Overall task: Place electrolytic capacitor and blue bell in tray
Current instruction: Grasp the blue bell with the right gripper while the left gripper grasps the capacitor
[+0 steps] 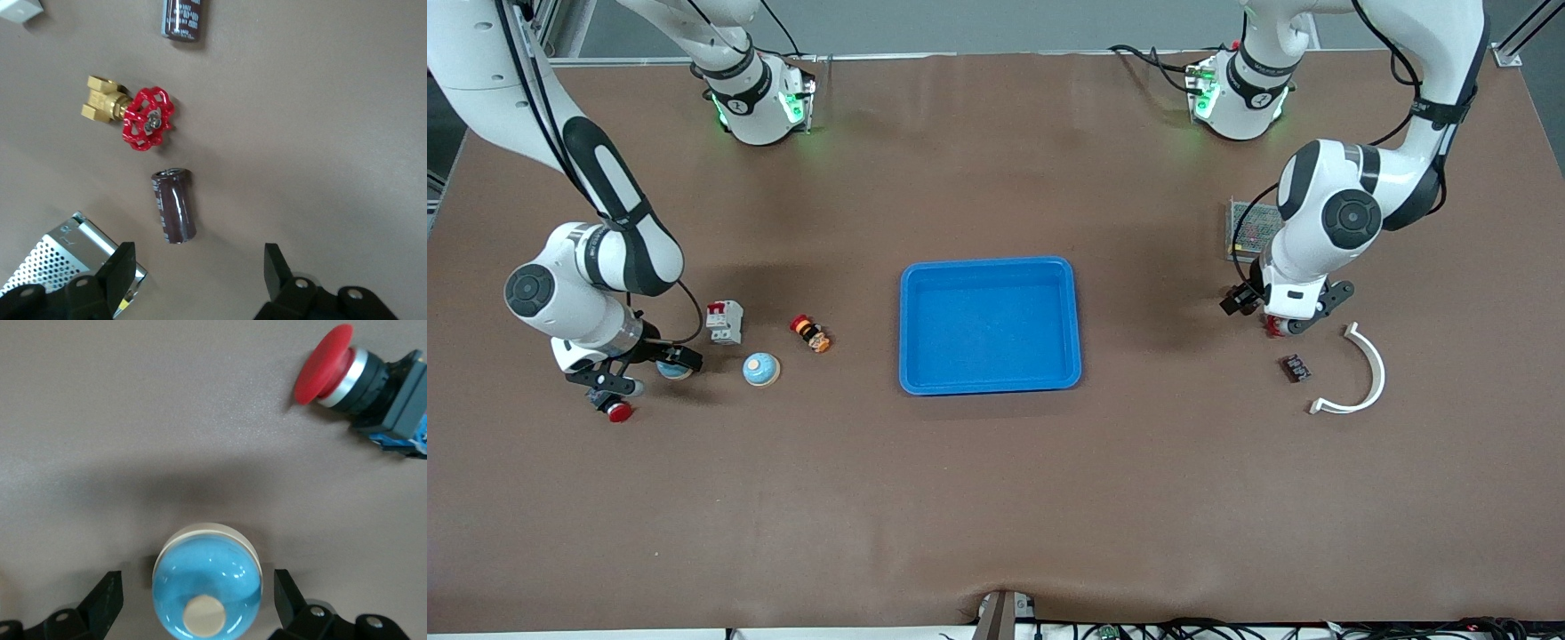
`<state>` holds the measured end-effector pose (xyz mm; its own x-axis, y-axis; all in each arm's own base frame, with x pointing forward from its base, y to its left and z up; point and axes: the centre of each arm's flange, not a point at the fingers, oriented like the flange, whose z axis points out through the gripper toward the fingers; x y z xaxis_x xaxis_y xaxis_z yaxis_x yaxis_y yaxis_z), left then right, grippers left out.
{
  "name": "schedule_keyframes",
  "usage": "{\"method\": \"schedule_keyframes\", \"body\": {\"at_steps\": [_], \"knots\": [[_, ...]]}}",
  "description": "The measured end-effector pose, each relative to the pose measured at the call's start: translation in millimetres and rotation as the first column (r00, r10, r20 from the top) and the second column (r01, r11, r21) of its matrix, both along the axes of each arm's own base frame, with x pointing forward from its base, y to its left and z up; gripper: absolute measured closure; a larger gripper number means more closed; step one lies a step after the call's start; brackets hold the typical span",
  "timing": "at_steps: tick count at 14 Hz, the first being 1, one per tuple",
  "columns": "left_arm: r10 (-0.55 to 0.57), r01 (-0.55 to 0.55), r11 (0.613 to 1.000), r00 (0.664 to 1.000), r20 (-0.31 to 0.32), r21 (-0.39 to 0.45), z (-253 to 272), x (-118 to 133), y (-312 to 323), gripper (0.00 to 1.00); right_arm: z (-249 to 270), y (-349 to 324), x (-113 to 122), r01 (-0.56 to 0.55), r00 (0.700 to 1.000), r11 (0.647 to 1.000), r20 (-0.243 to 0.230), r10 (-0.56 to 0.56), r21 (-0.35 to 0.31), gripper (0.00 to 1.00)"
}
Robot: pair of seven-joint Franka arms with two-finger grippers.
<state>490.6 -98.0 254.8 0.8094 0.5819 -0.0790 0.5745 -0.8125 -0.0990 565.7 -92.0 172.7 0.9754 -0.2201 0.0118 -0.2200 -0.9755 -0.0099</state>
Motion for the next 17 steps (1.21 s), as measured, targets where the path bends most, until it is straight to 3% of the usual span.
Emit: {"method": "schedule_keyframes", "body": {"at_steps": [3, 6, 11, 14, 17], "knots": [[0.021, -0.021, 1.000, 1.000, -0.002, -0.004, -15.7, 0.2, -0.4, 0.18, -7.5, 2.2, -0.9, -0.003, 1.000, 1.000, -0.009, 0.003, 0.003, 0.04], [0.049, -0.049, 0.999, 0.999, -0.010, -0.007, -32.9, 0.2, 1.7, 0.23, -1.9, 2.5, 1.4, 0.021, 1.000, 1.000, -0.015, -0.021, 0.002, 0.33], [0.064, -0.064, 0.998, 0.997, -0.030, -0.005, -45.4, -1.2, 7.0, 0.32, 6.4, 10.1, 8.8, 0.043, 0.998, 0.999, -0.049, -0.043, 0.009, 0.33], [0.099, -0.099, 0.995, 0.995, -0.025, -0.008, -49.3, 2.1, 23.9, 0.35, 49.9, 28.1, 26.9, 0.096, 0.988, 0.995, -0.126, -0.093, 0.012, 0.34], [0.118, -0.118, 0.993, 0.993, -0.029, -0.008, -53.2, 1.9, 33.3, 0.37, 94.2, 56.3, 36.5, 0.142, 0.981, 0.990, -0.134, -0.141, -0.004, 0.34]]}}
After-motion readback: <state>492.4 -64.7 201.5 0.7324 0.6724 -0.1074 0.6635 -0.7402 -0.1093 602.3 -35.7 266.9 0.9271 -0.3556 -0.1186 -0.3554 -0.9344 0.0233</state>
